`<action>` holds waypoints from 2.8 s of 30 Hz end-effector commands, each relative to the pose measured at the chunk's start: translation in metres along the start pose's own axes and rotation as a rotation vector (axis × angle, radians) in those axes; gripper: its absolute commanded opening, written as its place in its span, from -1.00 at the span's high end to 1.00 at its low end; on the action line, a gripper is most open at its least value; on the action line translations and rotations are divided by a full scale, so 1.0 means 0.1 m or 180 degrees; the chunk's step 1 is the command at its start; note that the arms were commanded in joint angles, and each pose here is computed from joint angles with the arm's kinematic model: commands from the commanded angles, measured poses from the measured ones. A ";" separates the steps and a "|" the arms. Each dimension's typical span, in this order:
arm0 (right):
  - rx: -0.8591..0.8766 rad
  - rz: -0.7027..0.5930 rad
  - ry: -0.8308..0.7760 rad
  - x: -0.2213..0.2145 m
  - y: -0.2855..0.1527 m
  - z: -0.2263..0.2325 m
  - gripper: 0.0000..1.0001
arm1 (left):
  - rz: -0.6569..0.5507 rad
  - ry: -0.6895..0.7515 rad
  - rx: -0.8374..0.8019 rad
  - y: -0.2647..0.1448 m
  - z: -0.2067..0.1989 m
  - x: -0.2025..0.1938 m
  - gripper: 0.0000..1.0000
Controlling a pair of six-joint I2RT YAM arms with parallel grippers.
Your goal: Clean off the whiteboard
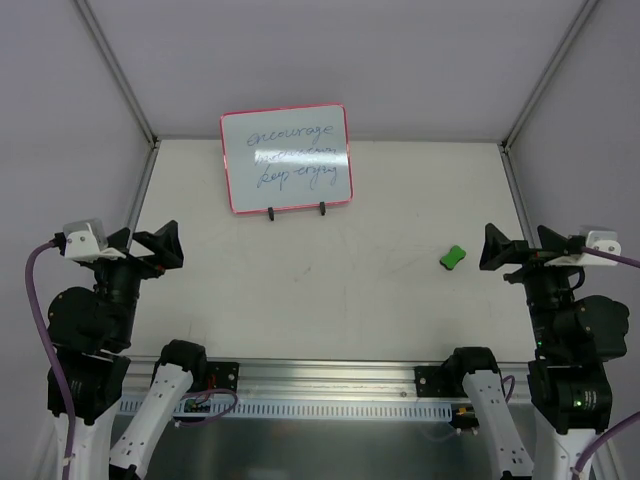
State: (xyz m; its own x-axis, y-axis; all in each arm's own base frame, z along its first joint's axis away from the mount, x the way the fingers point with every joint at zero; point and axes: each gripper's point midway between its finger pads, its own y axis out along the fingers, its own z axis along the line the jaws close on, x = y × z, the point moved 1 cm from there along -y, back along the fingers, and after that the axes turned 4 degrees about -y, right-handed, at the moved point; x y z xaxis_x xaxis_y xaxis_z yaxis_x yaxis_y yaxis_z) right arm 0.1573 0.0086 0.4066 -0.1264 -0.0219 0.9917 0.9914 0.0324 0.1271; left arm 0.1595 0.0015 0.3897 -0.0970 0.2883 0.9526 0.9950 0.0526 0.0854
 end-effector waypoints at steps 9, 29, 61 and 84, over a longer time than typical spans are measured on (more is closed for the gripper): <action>0.0767 0.0487 0.0362 -0.38 0.34 0.45 -0.98 | 0.0375 -0.0104 -0.0060 0.26 -0.09 -0.36 -0.97; 0.0733 0.1784 0.0042 -2.20 1.73 1.44 -0.98 | 0.1516 -0.0354 -0.0100 0.49 -0.15 -1.52 -0.98; 0.1030 0.2471 0.0341 -3.69 2.58 3.05 -0.10 | 0.1628 -0.0345 0.0206 0.48 0.03 -1.76 -0.97; 0.0657 0.2715 0.0276 -3.81 2.73 3.06 0.18 | 0.1510 -0.0408 0.0172 0.35 0.05 -1.70 -0.97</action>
State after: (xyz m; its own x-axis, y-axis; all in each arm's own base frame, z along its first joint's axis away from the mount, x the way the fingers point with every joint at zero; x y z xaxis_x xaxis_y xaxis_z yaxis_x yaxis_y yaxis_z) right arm 0.4598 0.3317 0.0603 0.6689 0.0442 0.7420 0.7025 0.2888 -0.6505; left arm 0.2124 -0.0427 0.2269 0.3777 0.3944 0.8377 0.9221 -0.0776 -0.3792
